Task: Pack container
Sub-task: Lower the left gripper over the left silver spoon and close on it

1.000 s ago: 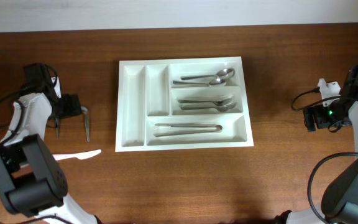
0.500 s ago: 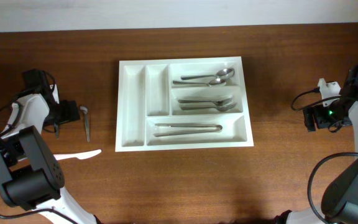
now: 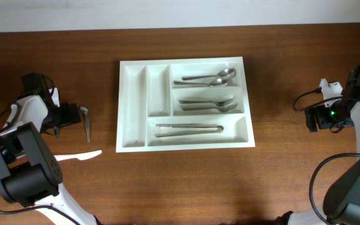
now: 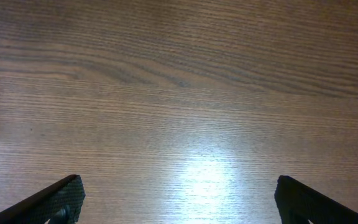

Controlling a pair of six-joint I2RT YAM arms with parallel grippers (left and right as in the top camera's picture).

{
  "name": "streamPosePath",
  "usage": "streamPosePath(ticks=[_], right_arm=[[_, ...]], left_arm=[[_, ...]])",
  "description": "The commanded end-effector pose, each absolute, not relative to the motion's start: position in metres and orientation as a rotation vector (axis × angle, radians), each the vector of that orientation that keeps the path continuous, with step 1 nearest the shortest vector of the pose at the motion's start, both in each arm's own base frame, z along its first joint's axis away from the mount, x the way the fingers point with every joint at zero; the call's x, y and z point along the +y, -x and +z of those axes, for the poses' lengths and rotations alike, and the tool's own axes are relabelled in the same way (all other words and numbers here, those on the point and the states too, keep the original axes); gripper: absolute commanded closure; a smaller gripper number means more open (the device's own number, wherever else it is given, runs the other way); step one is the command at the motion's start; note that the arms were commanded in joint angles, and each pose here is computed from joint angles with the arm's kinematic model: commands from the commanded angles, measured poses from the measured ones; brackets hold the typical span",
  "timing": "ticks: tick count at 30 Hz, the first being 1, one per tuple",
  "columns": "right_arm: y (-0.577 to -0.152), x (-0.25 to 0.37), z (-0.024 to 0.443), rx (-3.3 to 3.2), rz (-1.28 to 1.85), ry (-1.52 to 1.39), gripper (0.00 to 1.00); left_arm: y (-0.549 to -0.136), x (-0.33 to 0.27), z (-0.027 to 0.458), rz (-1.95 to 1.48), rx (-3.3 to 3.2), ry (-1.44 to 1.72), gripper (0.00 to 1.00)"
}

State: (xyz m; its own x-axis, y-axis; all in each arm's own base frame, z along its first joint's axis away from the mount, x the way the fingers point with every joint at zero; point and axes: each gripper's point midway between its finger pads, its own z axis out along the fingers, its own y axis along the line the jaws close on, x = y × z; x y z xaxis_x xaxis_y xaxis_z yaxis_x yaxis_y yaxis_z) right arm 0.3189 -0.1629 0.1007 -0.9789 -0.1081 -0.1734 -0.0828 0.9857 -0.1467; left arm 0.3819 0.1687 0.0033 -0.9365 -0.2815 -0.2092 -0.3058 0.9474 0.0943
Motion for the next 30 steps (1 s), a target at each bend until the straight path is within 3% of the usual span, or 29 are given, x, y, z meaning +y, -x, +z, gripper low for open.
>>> streamPosePath(ticks=[1,20,21,24,30], right_arm=[[-0.319,-0.163,0.101,2.947,-0.205,0.139,0.01],[-0.319,-0.163,0.101,2.947,-0.205,0.139,0.01],[-0.319,-0.163,0.101,2.947,-0.205,0.139,0.01],[-0.319,-0.163,0.101,2.947,-0.205,0.139,0.01],[-0.319,-0.163,0.101,2.947,-0.205,0.139,0.01]], left_arm=[[-0.382,0.171,-0.008,0.136,2.927,0.411,0.0],[-0.374,0.19,-0.008,-0.022,2.89,0.406,0.11],[-0.374,0.189,-0.008,-0.022,2.889,0.404,0.2],[-0.377,0.188,-0.007,-0.019,2.884,0.395,0.33],[-0.384,0.189,-0.006,-0.007,2.856,0.38,0.34]])
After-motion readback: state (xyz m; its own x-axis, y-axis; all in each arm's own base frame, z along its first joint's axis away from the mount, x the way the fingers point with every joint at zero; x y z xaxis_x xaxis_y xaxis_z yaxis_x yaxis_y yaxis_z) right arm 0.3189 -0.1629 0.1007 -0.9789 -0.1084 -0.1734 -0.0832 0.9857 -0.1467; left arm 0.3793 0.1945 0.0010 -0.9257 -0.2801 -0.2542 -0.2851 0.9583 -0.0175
